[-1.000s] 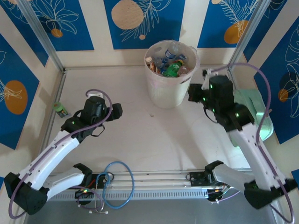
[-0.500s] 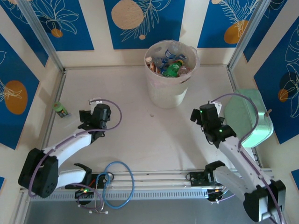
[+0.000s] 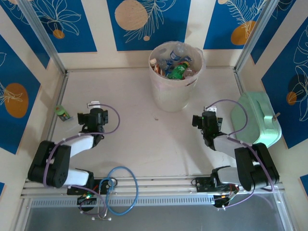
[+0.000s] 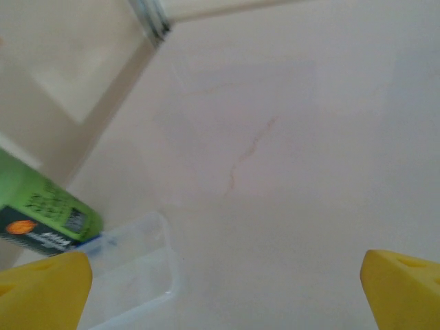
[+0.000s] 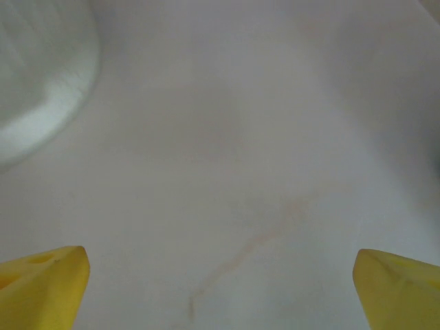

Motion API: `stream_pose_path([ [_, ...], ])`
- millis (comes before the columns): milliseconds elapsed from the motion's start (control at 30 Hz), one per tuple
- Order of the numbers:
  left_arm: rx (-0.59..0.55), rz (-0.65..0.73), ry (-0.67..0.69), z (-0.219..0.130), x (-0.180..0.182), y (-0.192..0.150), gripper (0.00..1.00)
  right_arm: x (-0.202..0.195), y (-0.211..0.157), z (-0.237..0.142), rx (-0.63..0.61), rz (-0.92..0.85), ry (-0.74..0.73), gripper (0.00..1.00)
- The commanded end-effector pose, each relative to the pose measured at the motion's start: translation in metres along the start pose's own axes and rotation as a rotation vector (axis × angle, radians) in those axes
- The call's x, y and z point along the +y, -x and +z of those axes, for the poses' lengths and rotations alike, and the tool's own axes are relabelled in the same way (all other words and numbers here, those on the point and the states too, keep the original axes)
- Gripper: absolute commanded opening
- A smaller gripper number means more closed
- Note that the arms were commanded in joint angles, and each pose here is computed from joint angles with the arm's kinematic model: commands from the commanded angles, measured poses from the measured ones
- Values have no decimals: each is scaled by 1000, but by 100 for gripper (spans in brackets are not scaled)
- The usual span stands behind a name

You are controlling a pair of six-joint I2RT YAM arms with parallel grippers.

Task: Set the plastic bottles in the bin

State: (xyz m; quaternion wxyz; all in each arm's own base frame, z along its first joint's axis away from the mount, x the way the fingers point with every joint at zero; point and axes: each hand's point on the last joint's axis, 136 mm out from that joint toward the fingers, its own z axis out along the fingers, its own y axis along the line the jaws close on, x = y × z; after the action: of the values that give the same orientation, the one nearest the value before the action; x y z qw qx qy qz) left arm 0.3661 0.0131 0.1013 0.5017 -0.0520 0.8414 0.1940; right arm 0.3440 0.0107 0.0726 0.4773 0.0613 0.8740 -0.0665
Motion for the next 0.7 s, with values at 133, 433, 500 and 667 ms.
stream_pose_path([
  [133, -173, -14, -157, 10, -25, 20, 100, 21, 51, 31, -163, 30, 274, 99],
  [433, -186, -91, -330, 20, -30, 9, 100, 19, 46, 29, -178, 62, 346, 99],
  [500, -186, -89, -328, 19, -30, 10, 100, 19, 46, 30, -181, 55, 324, 99],
  [667, -182, -52, -361, 17, -39, 10, 100, 20, 46, 30, -179, 41, 311, 99],
])
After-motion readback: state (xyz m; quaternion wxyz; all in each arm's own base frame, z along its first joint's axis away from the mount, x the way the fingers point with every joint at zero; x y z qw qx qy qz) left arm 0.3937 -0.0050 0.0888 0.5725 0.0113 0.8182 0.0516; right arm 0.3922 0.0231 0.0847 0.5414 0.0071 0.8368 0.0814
